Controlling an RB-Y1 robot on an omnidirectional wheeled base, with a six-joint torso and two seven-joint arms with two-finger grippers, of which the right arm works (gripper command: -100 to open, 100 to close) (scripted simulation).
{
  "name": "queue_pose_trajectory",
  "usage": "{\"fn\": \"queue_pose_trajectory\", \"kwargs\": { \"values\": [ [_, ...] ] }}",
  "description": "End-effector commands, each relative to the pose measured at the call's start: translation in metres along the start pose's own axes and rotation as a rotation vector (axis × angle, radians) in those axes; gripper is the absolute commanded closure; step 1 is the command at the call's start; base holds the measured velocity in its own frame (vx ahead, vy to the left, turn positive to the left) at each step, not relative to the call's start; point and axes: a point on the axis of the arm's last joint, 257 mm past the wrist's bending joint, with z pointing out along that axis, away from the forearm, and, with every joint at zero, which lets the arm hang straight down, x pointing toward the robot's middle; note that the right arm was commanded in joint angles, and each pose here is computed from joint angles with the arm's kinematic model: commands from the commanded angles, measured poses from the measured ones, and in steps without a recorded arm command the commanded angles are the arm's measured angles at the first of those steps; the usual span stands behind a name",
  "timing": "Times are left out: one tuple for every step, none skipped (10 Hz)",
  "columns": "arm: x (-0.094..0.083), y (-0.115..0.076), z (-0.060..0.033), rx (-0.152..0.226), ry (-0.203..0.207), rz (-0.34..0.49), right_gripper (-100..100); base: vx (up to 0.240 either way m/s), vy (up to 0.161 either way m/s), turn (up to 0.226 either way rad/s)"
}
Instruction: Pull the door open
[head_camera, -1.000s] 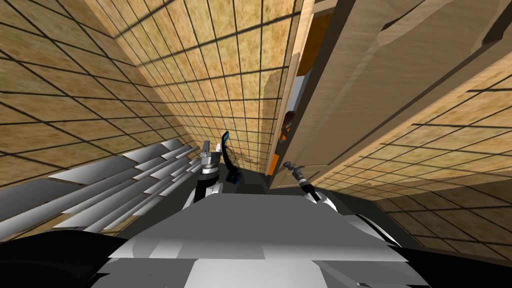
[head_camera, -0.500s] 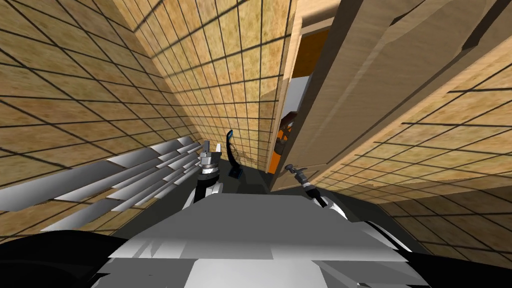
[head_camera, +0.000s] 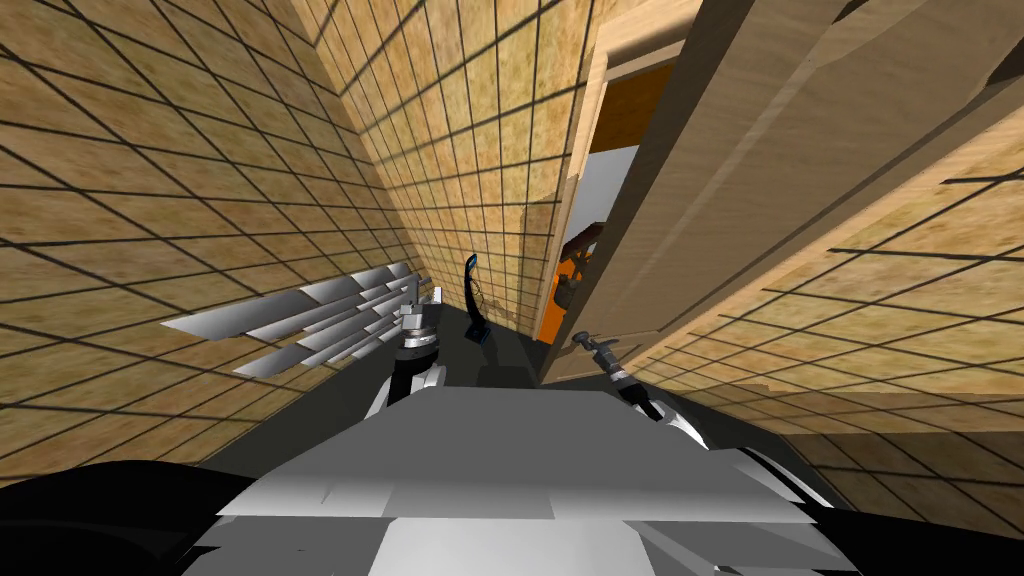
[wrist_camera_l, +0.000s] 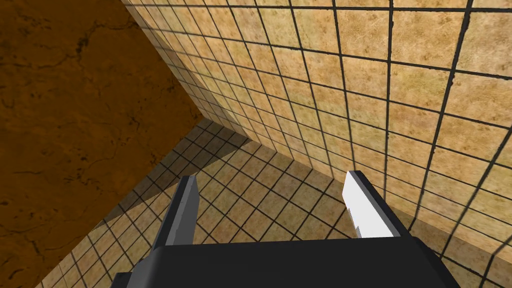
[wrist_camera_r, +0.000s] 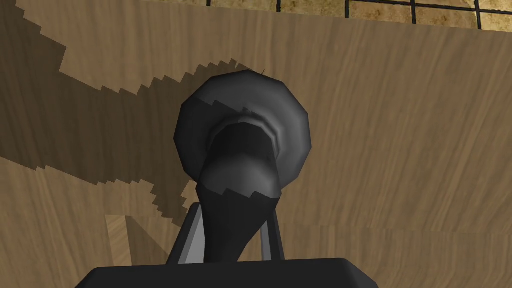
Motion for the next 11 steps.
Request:
{"fn": "queue_pose_trajectory", "kwargs": {
  "values": [
    [-0.003,0.002,-0.0114,-0.005,0.01,-0.003,100,-0.239,-0.158,0.231],
    [-0.003,0.002,-0.0114,-0.005,0.01,-0.003,100,-0.178,-0.081,0.101],
    [-0.003,0.002,-0.0114,-0.005,0.01,-0.003,100,-0.07,-0.004,-0.029],
    [-0.004,0.003,-0.0193,-0.006,0.017,-0.003,100,-0.14,-0.064,0.194],
    [-0.002,-0.001,-0.0173,0.004,0.013,0.002,100,-0.083,-0.05,0.069],
    [-0.003,-0.002,-0.0247,0.004,0.016,0.003,100,-0.131,-0.101,0.201],
    [-0.004,-0.001,-0.0285,0.003,0.016,0.002,100,-0.213,-0.094,0.264],
    [-0.005,-0.001,-0.0327,0.001,0.017,0.002,100,-0.236,-0.084,0.215],
    [-0.006,-0.001,-0.0373,0.0,0.018,0.001,100,-0.211,-0.122,0.194],
    [-0.007,0.0,-0.042,-0.001,0.02,0.0,100,-0.214,-0.146,0.206],
    [-0.008,0.0,-0.0467,-0.003,0.021,-0.001,100,-0.226,-0.103,0.229]
  ]
}}
